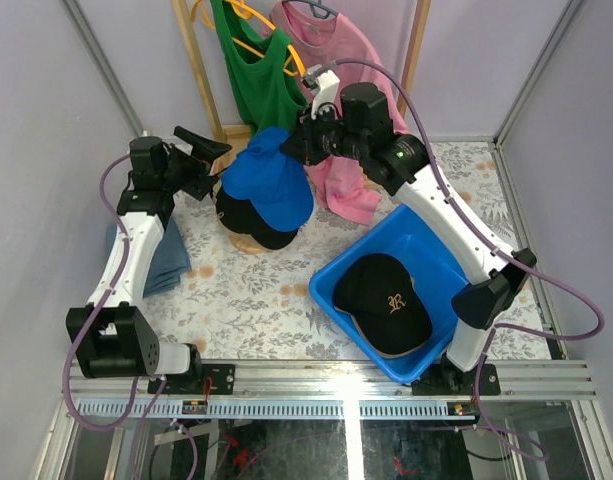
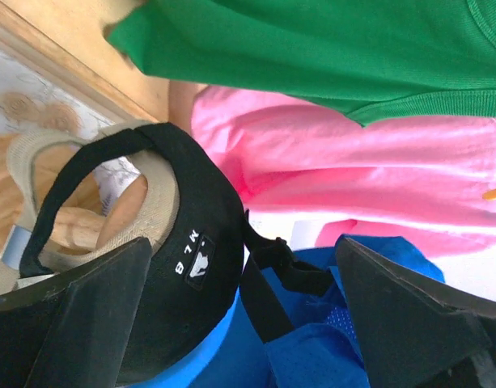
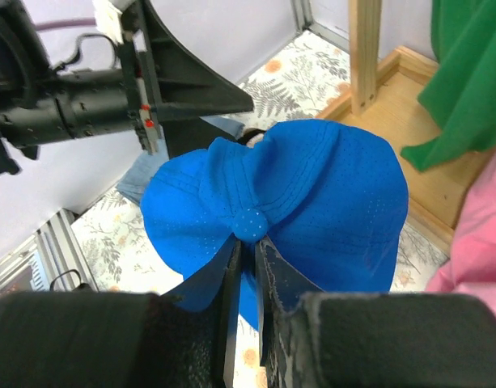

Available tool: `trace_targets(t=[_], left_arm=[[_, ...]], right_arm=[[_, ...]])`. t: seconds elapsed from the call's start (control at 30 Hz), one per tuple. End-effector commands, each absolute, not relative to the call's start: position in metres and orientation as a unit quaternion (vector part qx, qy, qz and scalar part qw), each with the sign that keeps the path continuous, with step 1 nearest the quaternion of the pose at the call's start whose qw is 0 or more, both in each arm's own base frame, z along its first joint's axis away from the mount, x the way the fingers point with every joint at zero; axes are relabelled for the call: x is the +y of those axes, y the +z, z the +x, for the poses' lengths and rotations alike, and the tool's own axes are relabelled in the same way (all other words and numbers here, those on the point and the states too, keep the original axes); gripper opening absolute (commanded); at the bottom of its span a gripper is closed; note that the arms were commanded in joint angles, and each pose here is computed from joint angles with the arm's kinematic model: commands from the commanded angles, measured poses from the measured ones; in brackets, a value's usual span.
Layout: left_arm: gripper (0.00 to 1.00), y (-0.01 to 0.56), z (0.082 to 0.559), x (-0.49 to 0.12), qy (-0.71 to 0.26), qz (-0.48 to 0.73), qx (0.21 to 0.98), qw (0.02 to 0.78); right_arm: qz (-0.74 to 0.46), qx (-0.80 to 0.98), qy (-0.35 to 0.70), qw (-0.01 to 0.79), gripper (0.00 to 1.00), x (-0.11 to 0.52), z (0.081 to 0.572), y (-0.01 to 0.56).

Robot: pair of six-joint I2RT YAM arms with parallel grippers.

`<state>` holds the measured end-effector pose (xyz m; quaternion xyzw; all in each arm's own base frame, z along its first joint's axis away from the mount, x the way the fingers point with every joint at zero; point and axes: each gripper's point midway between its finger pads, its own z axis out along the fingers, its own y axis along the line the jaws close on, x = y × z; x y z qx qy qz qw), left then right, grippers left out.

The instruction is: Stack the hats

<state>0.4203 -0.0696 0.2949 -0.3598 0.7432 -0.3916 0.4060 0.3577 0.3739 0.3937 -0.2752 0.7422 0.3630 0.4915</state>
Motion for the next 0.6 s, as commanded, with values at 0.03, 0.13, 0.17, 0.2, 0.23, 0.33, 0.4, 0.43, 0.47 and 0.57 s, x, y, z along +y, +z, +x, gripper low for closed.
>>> trace_targets(t=[0.03,0.13,0.17,0.2,0.23,0.33,0.4,0.43,0.47,0.57], left_arm=[[0.96,0.333,0.41,-0.094,-0.51,-0.328,0.693,0.39],[0.96,0.341,0.408,-0.1,-0.539,-0.324,0.678,0.381],[0.95,0.343,0.407,-0.101,-0.549,-0.323,0.672,0.377],[0.95,0.345,0.407,-0.103,-0.558,-0.324,0.666,0.373],[0.94,0.348,0.408,-0.104,-0.569,-0.321,0.659,0.373],[0.93,0.352,0.408,-0.107,-0.591,-0.322,0.644,0.364],[0.91,0.353,0.407,-0.109,-0.599,-0.323,0.639,0.358],[0.9,0.353,0.407,-0.109,-0.601,-0.323,0.639,0.356],[0.9,0.354,0.406,-0.11,-0.603,-0.321,0.639,0.354],[0.89,0.354,0.401,-0.112,-0.61,-0.32,0.638,0.344]], right_arm=[[-0.296,0.665,0.433,0.533,0.15,0.386,0.334,0.461],[-0.298,0.657,0.442,0.533,0.15,0.385,0.329,0.467],[-0.299,0.655,0.445,0.532,0.15,0.385,0.327,0.468],[-0.299,0.654,0.447,0.532,0.15,0.385,0.325,0.469],[-0.3,0.653,0.449,0.531,0.15,0.384,0.324,0.47],[-0.3,0.652,0.451,0.531,0.15,0.384,0.323,0.47],[-0.3,0.65,0.453,0.531,0.15,0.385,0.322,0.471],[-0.299,0.649,0.454,0.532,0.15,0.385,0.322,0.472],[-0.299,0.648,0.455,0.533,0.15,0.385,0.322,0.473],[-0.297,0.644,0.458,0.536,0.15,0.386,0.322,0.477]])
